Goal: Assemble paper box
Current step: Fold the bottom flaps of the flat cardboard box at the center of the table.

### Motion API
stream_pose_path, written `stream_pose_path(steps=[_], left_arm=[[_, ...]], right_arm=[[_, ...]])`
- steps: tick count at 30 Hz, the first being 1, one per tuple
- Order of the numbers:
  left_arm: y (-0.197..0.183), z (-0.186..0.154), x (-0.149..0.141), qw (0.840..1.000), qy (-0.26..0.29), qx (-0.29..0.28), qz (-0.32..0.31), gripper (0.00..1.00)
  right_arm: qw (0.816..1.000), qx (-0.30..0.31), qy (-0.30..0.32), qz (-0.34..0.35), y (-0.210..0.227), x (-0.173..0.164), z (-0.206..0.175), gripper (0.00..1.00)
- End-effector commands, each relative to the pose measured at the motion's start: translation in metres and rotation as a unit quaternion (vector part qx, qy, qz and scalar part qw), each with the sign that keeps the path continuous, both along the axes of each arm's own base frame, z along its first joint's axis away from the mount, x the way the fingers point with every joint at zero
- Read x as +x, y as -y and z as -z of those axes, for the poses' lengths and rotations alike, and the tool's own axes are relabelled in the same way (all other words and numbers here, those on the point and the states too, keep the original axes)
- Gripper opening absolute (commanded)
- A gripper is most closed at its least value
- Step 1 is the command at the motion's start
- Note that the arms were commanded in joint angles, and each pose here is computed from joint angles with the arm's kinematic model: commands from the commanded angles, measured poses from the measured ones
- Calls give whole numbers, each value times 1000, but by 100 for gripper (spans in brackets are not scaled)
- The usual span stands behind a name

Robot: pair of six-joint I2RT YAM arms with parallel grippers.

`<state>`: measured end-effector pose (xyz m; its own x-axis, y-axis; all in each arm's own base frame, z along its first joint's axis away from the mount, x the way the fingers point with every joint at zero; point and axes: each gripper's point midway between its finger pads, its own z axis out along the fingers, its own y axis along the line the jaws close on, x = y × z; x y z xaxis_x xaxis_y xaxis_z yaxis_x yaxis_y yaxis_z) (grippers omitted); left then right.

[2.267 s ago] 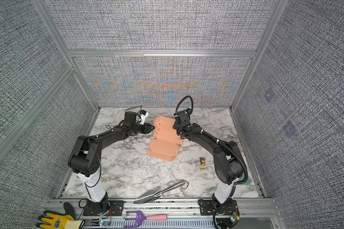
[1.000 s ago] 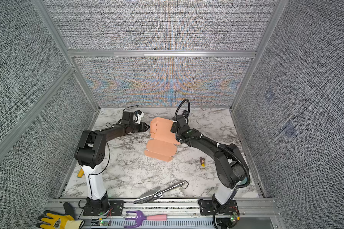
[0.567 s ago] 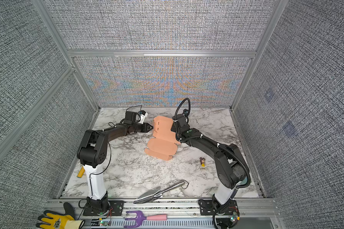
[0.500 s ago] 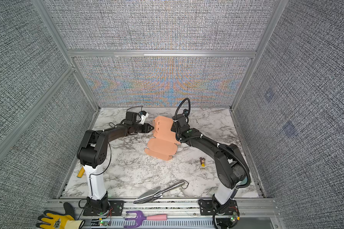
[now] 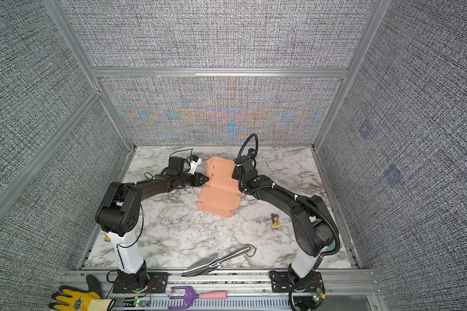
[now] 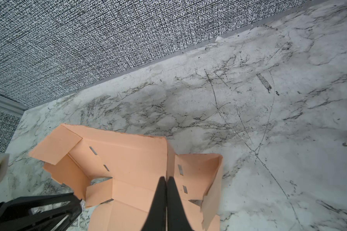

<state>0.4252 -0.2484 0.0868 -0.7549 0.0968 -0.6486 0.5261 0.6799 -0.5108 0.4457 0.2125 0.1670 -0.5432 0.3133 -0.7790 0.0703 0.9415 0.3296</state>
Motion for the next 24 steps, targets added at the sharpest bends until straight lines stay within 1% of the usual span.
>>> stream_pose_path(steps=[1, 6, 12, 16, 24], left_arm=[[-1, -13, -2, 1000, 22, -12, -6, 31], [-6, -11, -18, 999, 16, -25, -15, 28], [-11, 9, -26, 1000, -4, -15, -23, 25], [-11, 13, -22, 999, -1, -15, -29, 25], [-10, 17, -5, 999, -12, -9, -52, 27]], right_arm=[[999, -3, 40, -22, -5, 0, -11, 0], [998, -8, 60, -27, -2, -4, -10, 0], [996, -9, 74, -38, -10, -8, -17, 0], [996, -6, 83, -45, -15, -10, -23, 0], [994, -5, 94, -54, -23, -16, -30, 0]])
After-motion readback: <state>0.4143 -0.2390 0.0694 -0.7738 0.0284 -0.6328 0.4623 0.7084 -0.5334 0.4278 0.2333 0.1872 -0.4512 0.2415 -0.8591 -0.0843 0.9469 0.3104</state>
